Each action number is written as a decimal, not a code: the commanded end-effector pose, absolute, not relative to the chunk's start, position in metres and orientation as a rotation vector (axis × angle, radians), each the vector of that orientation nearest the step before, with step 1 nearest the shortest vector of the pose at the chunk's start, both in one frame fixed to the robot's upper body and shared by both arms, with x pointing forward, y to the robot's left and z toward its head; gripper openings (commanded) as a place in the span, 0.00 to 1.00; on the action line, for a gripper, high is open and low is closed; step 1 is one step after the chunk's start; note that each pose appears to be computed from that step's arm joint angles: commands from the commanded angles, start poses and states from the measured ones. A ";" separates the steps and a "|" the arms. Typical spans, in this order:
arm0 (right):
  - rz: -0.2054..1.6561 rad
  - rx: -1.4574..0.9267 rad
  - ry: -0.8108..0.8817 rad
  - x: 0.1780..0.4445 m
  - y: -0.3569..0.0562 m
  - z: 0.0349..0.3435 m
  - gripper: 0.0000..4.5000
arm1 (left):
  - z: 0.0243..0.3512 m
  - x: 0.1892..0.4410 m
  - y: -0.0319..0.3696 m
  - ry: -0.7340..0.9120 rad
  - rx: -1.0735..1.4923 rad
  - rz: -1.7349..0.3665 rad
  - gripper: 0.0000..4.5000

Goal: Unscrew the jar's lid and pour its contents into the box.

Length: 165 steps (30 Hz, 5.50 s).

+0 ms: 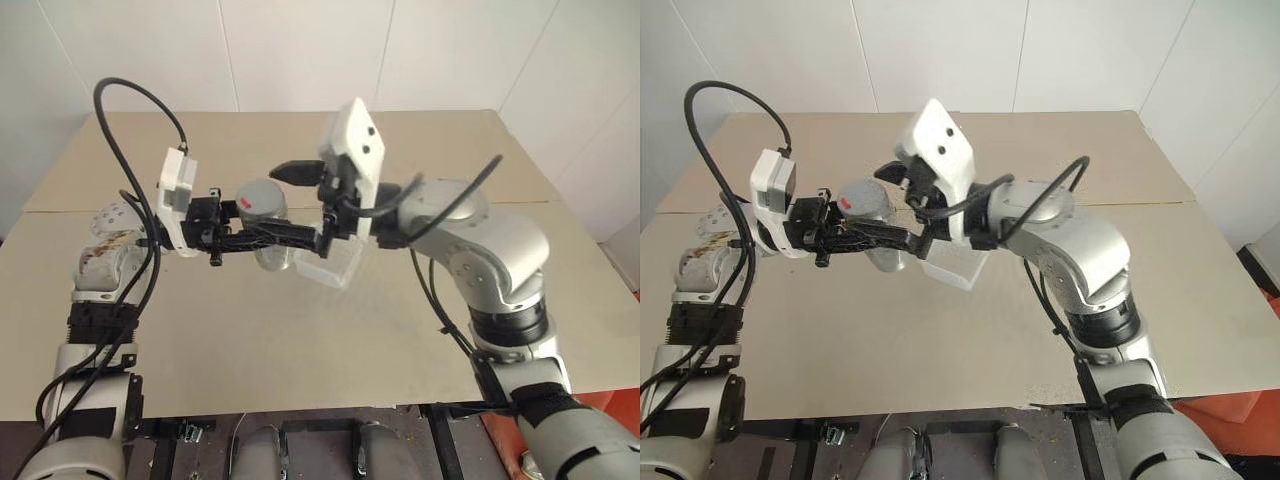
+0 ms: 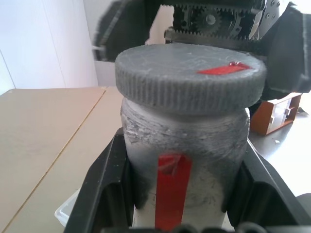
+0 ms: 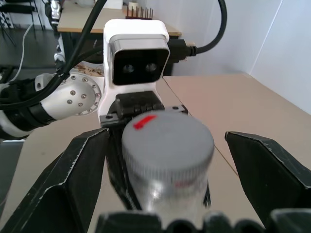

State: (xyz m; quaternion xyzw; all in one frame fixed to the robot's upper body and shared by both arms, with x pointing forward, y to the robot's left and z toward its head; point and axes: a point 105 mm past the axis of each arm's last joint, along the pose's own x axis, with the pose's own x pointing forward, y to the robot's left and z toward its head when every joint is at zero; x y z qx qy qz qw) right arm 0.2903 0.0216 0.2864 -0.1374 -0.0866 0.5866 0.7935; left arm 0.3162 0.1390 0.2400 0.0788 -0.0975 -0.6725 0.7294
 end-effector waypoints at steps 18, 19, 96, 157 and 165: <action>1.257 -0.289 -0.240 0.290 0.036 0.301 0.99 | 0.248 0.312 0.141 -0.247 0.221 -1.479 0.43; 1.258 -0.289 -0.243 0.290 0.036 0.301 0.99 | 0.249 0.312 0.141 -0.246 0.222 -1.479 0.43; 0.612 -0.320 0.230 0.340 -0.180 0.157 0.99 | 0.241 0.389 0.132 -0.514 0.840 -0.709 0.43; 1.046 -0.300 -0.115 0.305 -0.094 0.250 0.99 | 0.181 0.387 0.157 -0.272 0.057 -0.497 0.43; 1.057 -0.295 -0.118 0.302 -0.091 0.252 1.00 | 0.148 0.393 0.149 -0.227 0.103 -0.505 0.59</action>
